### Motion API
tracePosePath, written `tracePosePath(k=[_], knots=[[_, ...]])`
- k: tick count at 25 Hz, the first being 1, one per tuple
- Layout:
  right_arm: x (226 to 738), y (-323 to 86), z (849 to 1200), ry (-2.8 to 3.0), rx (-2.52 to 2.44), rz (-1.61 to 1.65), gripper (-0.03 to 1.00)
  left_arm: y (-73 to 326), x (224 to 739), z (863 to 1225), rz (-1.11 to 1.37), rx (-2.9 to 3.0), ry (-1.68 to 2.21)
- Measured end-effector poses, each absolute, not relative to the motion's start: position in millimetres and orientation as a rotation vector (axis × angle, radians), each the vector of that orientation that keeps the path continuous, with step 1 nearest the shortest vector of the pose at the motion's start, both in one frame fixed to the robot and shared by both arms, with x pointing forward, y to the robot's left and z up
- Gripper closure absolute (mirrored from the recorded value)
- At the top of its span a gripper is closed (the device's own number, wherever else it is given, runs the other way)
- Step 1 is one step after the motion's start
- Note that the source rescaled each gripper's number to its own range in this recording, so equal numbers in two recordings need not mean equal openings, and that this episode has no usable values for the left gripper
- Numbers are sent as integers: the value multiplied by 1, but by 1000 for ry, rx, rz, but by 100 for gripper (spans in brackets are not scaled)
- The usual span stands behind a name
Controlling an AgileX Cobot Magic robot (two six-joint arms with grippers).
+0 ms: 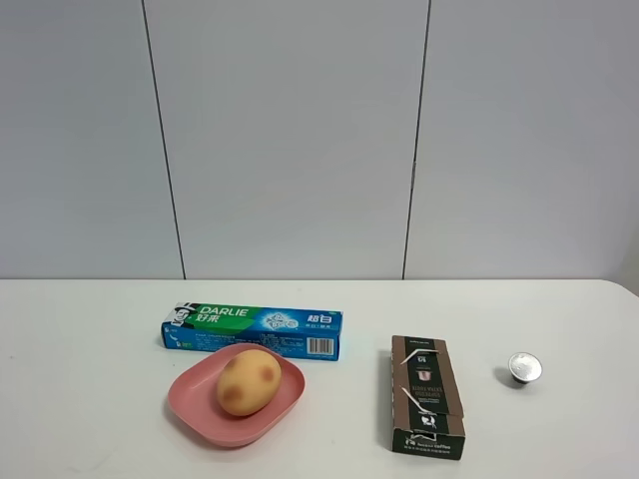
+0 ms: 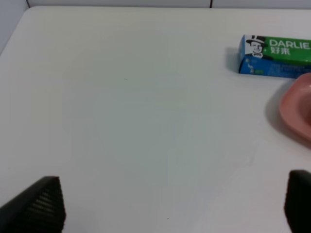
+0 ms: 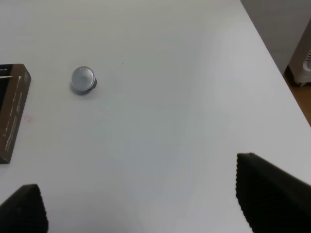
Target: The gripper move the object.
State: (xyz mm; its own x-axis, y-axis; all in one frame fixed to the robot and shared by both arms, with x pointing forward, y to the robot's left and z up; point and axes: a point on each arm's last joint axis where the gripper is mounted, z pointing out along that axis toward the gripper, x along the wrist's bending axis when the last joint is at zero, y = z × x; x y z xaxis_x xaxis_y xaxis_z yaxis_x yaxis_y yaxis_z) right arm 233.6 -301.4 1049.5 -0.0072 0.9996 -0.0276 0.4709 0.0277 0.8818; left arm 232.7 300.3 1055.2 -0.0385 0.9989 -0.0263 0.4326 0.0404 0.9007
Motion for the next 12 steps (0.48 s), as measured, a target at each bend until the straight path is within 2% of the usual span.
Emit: tracePosePath(k=[12], knots=[[234, -301, 1049, 1574, 1537, 915, 26, 300, 233, 1055, 961, 1488, 1573]])
